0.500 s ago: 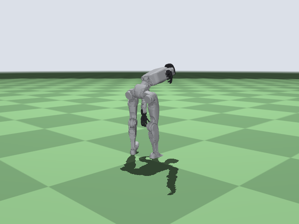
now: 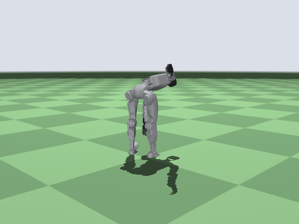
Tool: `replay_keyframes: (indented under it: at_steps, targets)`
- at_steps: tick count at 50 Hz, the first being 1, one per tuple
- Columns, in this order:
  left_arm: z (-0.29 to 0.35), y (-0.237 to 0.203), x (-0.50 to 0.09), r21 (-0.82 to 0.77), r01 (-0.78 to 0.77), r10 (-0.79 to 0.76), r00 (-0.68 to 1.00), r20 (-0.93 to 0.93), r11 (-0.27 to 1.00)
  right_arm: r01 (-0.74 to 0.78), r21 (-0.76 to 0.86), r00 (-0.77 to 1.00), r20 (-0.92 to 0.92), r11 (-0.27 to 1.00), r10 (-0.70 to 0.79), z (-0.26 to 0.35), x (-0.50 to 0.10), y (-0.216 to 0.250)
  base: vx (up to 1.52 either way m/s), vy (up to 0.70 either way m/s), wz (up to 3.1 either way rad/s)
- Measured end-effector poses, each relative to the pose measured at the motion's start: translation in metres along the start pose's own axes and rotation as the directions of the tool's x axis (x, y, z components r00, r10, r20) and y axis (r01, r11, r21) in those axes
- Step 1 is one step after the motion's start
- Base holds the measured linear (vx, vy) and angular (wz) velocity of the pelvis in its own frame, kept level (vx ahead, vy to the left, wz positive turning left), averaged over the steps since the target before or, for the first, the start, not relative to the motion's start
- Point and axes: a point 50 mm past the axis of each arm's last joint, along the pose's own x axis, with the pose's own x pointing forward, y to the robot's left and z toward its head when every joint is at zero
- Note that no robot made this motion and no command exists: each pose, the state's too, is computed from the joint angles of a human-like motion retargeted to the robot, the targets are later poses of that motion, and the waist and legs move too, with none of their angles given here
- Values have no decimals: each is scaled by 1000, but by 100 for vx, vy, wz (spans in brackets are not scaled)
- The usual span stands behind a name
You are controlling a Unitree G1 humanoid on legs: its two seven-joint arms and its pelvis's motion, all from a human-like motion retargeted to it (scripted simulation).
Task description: In place motions
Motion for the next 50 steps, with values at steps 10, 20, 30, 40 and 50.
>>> replay_keyframes:
  at_steps: [10, 20, 30, 40, 50]
  targets:
    - [-9, 43, -1, -104, -48, 47, 999, -5, 993, 63, 22, 990, 123, 998, -66, 42, 9, -14, 1, 6, -21]
    - [-38, 44, -14, -184, -105, 104, 994, -14, 977, 84, 5, 991, 102, 996, -84, 37, 9, -18, 1, 3, 3]
    - [-125, -23, -64, -294, 58, -121, 972, -201, 954, -24, -161, 998, 54, 987, 33, 17, 0, 13, 10, 3, 17]
    - [-228, -115, -196, -654, 75, -512, 691, -510, 753, -197, -337, 979, -14, 921, 205, 7, -11, 49, 30, 9, 21]
    - [-275, -115, -293, -553, 22, -492, 487, -721, 833, -282, -338, 933, 123, 898, 339, 64, -15, 82, 28, 22, 18]
